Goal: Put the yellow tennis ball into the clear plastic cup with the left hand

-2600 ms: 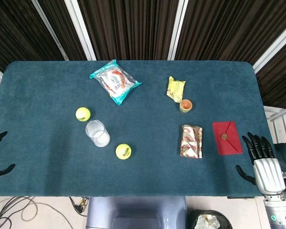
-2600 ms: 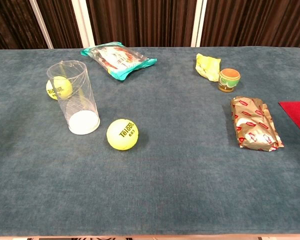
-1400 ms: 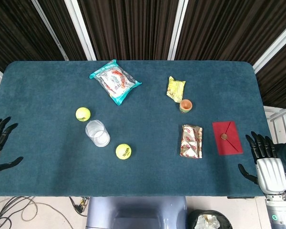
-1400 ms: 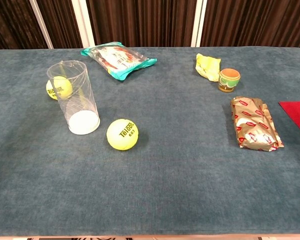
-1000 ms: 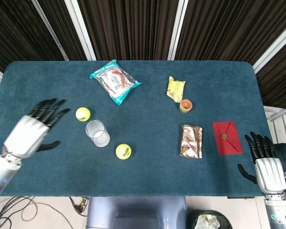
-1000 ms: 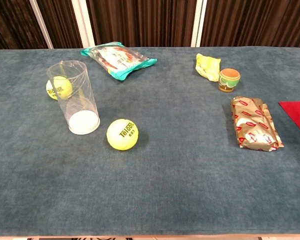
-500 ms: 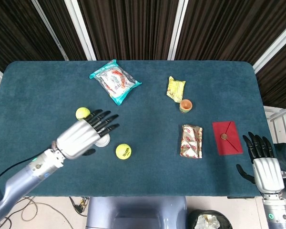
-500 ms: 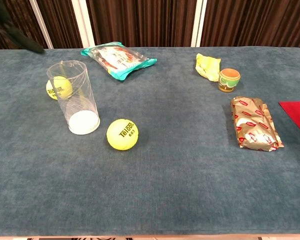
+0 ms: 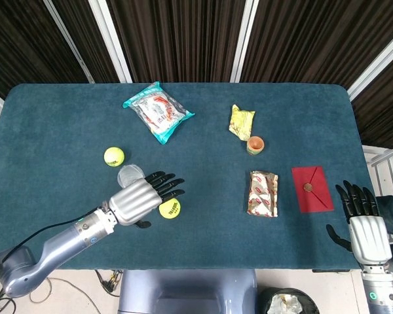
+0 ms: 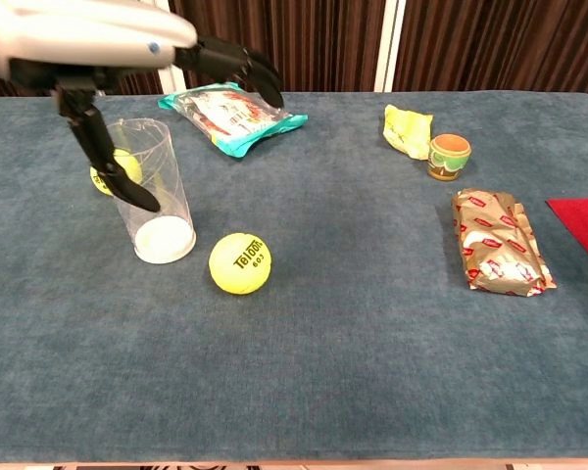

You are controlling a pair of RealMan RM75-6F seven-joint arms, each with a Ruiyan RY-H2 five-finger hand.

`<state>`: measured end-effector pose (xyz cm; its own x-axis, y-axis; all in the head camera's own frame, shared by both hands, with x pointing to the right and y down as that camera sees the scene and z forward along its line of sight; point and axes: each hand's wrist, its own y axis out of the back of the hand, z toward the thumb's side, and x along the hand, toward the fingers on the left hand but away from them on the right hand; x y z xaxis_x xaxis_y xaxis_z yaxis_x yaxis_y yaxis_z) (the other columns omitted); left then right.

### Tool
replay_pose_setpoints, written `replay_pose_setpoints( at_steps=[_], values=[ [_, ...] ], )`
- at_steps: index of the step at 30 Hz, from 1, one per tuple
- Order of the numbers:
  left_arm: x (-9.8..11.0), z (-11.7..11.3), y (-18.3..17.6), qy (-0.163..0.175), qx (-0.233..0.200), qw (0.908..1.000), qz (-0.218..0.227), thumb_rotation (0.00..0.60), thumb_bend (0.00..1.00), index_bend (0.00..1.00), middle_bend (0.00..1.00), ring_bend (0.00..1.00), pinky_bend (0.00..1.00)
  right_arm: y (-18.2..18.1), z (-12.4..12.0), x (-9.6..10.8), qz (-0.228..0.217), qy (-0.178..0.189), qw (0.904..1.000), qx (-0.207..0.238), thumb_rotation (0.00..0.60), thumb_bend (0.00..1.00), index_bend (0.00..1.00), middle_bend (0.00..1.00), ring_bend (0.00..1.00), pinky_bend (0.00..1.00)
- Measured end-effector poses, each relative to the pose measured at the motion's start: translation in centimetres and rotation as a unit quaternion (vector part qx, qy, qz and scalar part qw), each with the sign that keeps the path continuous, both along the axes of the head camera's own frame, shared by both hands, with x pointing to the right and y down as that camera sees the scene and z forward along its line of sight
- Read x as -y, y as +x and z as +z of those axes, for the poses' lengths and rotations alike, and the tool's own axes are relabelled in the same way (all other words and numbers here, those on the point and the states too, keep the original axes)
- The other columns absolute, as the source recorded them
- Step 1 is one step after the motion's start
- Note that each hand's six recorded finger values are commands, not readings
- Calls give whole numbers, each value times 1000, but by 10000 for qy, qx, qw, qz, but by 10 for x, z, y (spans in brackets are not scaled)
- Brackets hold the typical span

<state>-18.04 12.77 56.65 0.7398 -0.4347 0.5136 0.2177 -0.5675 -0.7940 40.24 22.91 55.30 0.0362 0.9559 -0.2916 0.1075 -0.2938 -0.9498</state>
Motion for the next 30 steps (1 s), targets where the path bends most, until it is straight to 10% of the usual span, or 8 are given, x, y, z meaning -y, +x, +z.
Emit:
replay_pose_setpoints(
  at_steps=[30],
  values=[
    [-21,104,8,-662,652,9957,-36,600,0,146,59,25,170,10,-7,2,226,90,9997,59,600,337,0,17,24,0]
  ],
)
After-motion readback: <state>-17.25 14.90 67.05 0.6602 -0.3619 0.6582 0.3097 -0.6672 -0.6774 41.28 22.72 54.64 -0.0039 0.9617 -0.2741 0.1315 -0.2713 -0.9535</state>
